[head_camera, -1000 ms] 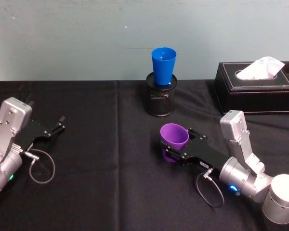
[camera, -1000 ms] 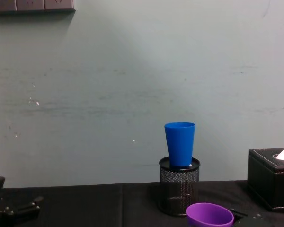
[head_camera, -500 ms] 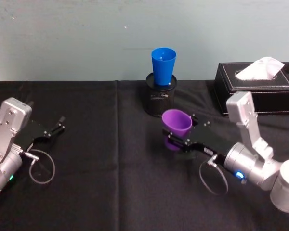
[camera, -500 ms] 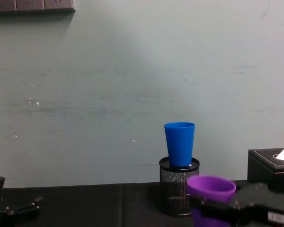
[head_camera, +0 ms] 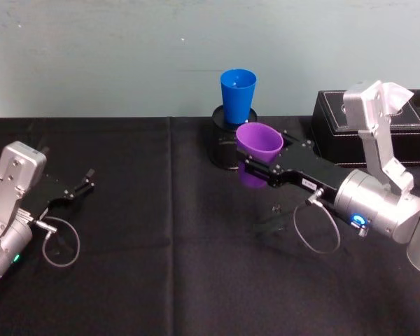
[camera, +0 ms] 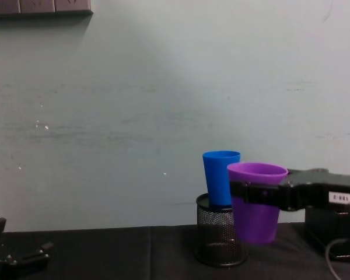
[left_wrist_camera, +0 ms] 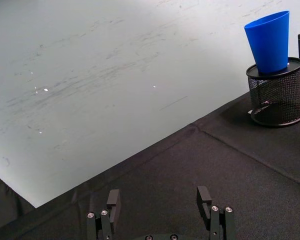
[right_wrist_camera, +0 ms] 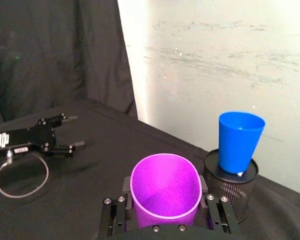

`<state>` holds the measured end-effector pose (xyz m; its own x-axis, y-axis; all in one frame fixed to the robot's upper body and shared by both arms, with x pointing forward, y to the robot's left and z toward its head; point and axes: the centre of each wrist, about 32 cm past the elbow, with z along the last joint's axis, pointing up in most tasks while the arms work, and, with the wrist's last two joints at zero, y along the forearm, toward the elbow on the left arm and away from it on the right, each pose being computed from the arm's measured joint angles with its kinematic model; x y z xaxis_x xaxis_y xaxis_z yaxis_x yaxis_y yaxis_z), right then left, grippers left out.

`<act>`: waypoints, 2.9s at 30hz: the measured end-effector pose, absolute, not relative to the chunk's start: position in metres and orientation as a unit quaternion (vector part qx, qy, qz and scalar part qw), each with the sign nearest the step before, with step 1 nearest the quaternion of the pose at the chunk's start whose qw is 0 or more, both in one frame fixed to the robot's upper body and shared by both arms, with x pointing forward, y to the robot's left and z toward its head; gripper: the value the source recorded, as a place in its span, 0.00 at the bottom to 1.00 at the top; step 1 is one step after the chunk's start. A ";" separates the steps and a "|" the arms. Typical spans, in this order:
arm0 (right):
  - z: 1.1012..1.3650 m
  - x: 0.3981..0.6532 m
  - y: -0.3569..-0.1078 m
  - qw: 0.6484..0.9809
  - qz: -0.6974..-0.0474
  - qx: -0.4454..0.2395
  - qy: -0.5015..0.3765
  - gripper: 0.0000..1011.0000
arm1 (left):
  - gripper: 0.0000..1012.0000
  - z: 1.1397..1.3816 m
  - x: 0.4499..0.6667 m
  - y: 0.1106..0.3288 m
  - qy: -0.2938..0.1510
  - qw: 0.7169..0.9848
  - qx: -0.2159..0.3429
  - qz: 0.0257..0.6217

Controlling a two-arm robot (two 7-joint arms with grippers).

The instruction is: Pick up one cup with a gripper and tap it against the other cup.

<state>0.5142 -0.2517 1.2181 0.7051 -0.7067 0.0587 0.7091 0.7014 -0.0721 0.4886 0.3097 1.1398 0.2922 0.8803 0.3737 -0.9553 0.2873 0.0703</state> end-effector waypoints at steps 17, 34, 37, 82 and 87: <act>1.229 0.516 -0.248 0.924 -0.379 -0.047 -0.015 0.71 | 0.99 1.140 0.489 0.310 -0.132 0.791 0.141 0.580; 1.228 0.516 -0.248 0.924 -0.380 -0.046 -0.014 0.71 | 0.99 1.140 0.489 0.310 -0.132 0.791 0.141 0.580; 1.228 0.516 -0.248 0.924 -0.380 -0.046 -0.014 0.71 | 0.99 1.140 0.489 0.310 -0.132 0.791 0.142 0.580; 1.228 0.516 -0.248 0.924 -0.379 -0.046 -0.015 0.71 | 0.99 1.140 0.489 0.310 -0.132 0.791 0.141 0.580; 1.228 0.516 -0.248 0.924 -0.379 -0.046 -0.015 0.71 | 0.99 1.140 0.489 0.310 -0.132 0.791 0.141 0.580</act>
